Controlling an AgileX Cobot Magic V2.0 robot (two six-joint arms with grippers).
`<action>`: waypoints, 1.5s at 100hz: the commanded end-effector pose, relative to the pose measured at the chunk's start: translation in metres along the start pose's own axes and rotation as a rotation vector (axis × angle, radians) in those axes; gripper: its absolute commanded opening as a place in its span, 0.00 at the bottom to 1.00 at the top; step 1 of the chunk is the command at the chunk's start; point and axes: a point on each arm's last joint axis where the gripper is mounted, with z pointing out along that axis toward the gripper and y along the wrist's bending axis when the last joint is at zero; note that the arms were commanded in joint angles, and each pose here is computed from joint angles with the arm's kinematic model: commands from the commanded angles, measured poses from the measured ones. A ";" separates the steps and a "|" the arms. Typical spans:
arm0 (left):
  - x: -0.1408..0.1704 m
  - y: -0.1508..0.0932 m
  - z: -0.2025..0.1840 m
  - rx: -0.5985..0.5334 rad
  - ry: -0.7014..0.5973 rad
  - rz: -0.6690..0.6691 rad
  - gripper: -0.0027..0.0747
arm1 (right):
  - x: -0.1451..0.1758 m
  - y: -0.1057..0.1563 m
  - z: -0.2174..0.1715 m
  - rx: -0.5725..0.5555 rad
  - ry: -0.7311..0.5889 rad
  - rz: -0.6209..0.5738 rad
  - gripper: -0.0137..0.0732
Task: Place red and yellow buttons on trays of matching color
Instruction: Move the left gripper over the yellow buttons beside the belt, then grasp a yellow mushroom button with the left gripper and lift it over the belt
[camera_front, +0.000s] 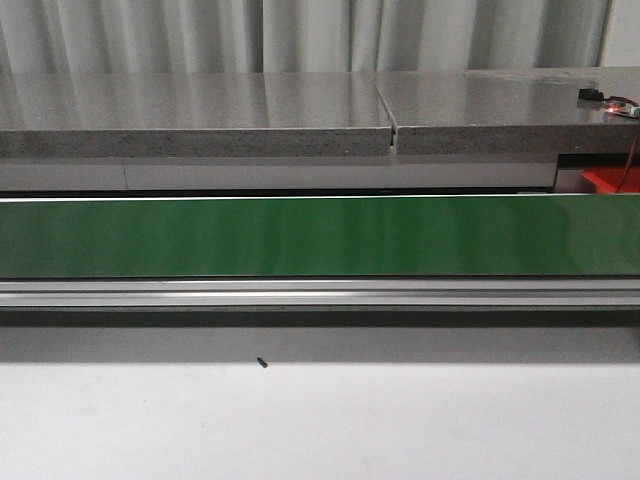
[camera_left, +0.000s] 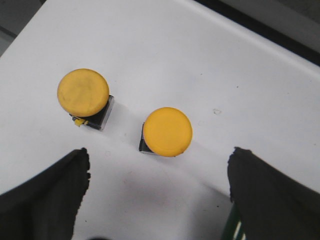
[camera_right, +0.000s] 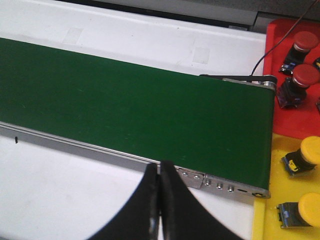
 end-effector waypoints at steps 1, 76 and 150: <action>-0.021 -0.001 -0.017 -0.012 -0.125 0.019 0.74 | -0.011 0.000 -0.006 0.010 -0.084 0.001 0.08; -0.026 -0.032 0.012 0.012 -0.177 0.107 0.74 | -0.011 0.000 -0.006 0.010 -0.083 0.001 0.08; -0.023 -0.030 0.047 -0.005 -0.093 0.134 0.74 | -0.011 0.000 -0.006 0.010 -0.083 0.001 0.08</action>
